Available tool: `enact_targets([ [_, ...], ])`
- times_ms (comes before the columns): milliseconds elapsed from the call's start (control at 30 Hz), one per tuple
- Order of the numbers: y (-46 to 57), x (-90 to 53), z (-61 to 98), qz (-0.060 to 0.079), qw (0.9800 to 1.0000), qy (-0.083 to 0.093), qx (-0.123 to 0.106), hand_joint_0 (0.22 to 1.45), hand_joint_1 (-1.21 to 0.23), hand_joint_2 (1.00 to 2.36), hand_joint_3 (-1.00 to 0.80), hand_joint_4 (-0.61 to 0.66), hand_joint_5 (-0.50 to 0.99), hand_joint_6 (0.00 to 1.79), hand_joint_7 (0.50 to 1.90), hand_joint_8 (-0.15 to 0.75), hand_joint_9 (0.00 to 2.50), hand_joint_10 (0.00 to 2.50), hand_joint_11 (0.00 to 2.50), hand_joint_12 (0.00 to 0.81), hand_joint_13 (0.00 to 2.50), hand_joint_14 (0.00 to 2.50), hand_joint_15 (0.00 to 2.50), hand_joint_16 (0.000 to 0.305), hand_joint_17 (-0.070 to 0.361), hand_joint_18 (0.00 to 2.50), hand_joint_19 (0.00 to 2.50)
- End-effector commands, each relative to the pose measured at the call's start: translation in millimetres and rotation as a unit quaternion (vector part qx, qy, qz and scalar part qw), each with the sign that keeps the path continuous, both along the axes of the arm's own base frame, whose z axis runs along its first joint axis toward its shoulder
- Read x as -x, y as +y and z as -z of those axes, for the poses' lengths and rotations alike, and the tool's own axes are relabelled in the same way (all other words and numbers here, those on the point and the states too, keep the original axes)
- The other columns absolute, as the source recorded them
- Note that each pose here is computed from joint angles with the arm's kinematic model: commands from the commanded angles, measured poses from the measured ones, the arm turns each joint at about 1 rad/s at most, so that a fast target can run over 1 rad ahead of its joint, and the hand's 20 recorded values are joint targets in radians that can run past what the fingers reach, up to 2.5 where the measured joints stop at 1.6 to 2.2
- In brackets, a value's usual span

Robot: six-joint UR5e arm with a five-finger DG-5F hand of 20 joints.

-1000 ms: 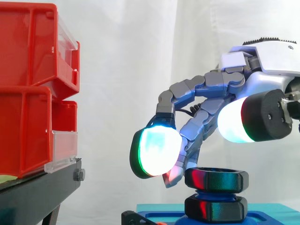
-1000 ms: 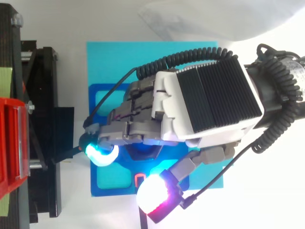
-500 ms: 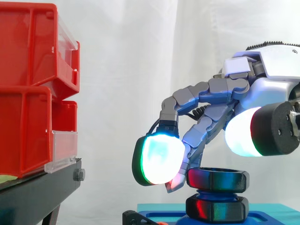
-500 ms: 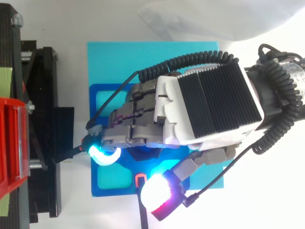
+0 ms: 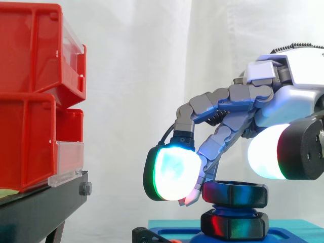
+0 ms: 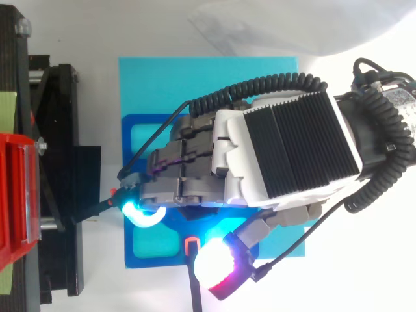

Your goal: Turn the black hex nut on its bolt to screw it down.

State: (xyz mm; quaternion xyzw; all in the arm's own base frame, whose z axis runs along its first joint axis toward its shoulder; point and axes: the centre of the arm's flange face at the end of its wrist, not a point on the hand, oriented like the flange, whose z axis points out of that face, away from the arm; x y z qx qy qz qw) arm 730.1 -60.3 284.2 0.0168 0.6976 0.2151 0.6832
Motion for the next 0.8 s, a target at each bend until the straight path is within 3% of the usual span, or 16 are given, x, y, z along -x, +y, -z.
enact_targets([
  [0, 1.0, 0.2, -0.2, -0.004, 1.0000, -0.002, 0.006, 0.55, -0.48, 1.00, -0.50, 0.35, -0.08, 0.50, 1.12, 0.337, 0.74, 0.01, 0.40, 0.354, 0.69, 0.01, 0.26, 0.052, 0.116, 0.69, 0.59],
  [433, -2.1, 2.4, -0.2, -0.023, 0.9987, -0.014, 0.044, 0.55, -0.48, 1.00, -0.50, 0.36, -0.08, 0.51, 1.11, 0.344, 0.76, 0.01, 0.41, 0.359, 0.72, 0.01, 0.26, 0.052, 0.118, 0.72, 0.60],
  [767, -9.1, 3.8, 1.5, -0.027, 0.9975, -0.020, 0.063, 0.55, -0.47, 1.00, -0.50, 0.36, -0.08, 0.51, 1.11, 0.339, 0.77, 0.01, 0.40, 0.357, 0.73, 0.01, 0.27, 0.052, 0.117, 0.72, 0.60],
])
